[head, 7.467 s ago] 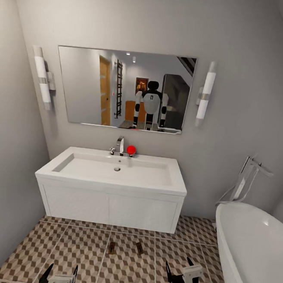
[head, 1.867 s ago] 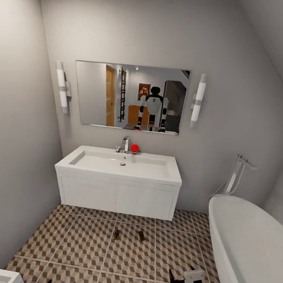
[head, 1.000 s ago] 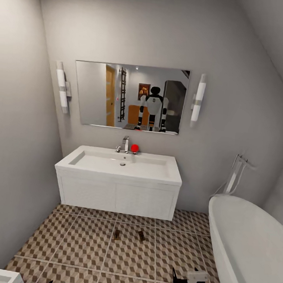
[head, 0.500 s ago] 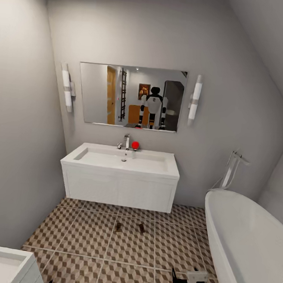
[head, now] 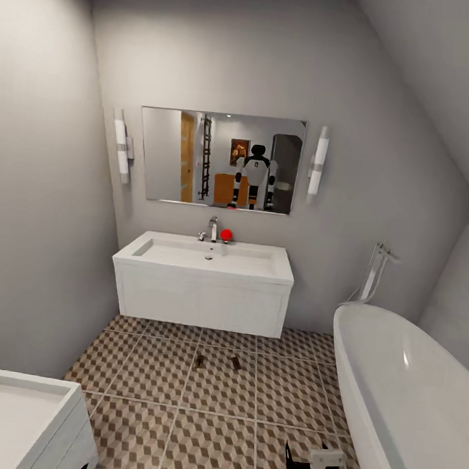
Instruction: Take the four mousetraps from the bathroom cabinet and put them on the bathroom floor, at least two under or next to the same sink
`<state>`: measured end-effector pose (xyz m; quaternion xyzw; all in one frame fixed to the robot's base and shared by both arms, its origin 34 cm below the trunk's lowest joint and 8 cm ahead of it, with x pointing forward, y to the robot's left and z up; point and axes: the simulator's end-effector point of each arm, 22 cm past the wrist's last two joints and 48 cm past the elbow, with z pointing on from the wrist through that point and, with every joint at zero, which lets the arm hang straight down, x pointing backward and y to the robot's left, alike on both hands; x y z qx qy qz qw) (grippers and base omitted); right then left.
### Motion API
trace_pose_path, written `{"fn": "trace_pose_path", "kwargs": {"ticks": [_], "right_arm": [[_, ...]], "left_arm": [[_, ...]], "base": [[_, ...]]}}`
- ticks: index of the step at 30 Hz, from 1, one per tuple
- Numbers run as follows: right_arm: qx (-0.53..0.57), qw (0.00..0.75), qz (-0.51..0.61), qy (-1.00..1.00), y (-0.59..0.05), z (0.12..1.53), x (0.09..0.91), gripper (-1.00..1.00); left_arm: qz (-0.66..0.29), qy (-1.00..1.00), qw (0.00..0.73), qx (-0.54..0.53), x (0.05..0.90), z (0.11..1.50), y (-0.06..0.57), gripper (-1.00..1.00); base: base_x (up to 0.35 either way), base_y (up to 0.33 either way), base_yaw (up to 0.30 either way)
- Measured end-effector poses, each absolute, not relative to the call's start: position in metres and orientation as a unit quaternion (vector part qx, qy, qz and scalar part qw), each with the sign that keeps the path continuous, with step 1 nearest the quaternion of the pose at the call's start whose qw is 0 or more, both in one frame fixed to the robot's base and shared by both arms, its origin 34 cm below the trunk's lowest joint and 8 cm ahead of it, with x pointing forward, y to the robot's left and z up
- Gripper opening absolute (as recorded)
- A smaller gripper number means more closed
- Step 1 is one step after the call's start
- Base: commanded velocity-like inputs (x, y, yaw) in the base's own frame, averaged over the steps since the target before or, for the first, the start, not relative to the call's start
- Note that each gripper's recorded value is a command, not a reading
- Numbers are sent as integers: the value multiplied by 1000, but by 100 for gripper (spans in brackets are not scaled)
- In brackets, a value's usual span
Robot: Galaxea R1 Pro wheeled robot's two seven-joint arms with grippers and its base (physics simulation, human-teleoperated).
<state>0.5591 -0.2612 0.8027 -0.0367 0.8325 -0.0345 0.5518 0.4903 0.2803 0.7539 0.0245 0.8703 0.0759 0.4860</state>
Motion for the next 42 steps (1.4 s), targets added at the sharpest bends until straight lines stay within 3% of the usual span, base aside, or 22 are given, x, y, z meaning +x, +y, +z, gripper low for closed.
{"fn": "trace_pose_path", "kwargs": {"ticks": [13,42], "right_arm": [[-36,554,-34,831,-260,805,560,100],[-36,558,-34,828,-260,810,562,100]], "left_arm": [[75,869,489,24,491,756,280,100],[75,866,494,24,494,761,279,100]], "base": [[-224,0,212],[-6,0,247]]}}
